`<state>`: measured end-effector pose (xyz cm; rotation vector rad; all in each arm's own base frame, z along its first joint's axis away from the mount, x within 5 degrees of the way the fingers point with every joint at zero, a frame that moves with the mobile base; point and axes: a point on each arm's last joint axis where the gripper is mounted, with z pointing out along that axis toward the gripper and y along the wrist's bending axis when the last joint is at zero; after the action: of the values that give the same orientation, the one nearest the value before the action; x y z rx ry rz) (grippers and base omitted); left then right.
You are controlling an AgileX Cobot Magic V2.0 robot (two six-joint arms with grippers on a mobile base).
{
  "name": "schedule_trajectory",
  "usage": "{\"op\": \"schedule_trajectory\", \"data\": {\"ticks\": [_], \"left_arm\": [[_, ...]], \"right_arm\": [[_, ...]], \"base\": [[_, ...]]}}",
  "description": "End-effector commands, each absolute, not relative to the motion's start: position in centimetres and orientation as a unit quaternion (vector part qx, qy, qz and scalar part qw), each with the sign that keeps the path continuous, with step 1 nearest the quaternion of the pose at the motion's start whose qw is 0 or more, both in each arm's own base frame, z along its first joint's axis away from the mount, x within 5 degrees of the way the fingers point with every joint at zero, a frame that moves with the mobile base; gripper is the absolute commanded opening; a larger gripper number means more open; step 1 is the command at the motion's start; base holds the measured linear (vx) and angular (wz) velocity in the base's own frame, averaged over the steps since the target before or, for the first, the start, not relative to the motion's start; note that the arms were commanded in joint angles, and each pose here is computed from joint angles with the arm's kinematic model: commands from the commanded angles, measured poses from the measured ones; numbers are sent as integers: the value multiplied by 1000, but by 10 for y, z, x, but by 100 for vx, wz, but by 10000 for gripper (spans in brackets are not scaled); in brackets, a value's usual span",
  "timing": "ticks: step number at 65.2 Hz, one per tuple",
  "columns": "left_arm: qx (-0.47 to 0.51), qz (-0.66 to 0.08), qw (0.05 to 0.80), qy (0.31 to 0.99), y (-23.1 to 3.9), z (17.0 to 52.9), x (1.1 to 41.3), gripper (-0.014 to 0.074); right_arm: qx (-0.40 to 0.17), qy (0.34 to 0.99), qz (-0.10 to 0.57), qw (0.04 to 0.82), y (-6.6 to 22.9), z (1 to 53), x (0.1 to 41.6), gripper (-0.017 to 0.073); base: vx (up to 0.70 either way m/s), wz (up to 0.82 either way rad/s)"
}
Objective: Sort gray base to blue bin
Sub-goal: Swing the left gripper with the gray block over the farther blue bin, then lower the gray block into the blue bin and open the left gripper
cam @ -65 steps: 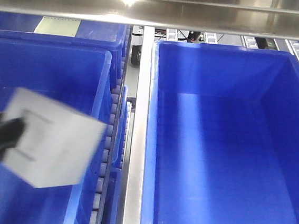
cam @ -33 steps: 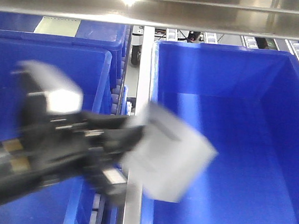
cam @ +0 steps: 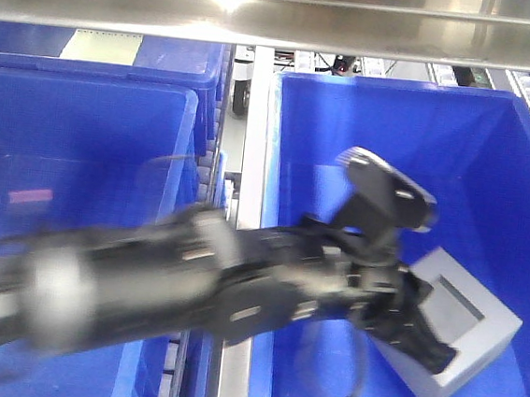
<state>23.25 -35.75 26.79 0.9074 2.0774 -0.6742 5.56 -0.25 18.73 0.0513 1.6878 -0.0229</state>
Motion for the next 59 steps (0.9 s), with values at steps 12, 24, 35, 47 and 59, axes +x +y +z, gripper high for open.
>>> {"op": "schedule_trajectory", "data": {"ticks": [12,24,35,47,59], "left_arm": [[349,-280,395,802,-394,271,253,38],[354,-269,376,813,-400,251,257,45],[357,-260,363,821,-403,237,259,76],[359,-257,359,823,-404,232,260,130],[363,-258,377,812,-400,246,260,280]], "right_arm": [[17,732,-16,681,-3,191,56,-5],[17,732,-16,681,-3,191,56,-5],[17,732,-16,681,-3,191,56,-5],[17,732,-16,681,-3,191,56,-5],[17,732,-16,681,-3,191,56,-5]], "base": [[0,0],[0,0],[0,0],[0,0],[0,0]]}}
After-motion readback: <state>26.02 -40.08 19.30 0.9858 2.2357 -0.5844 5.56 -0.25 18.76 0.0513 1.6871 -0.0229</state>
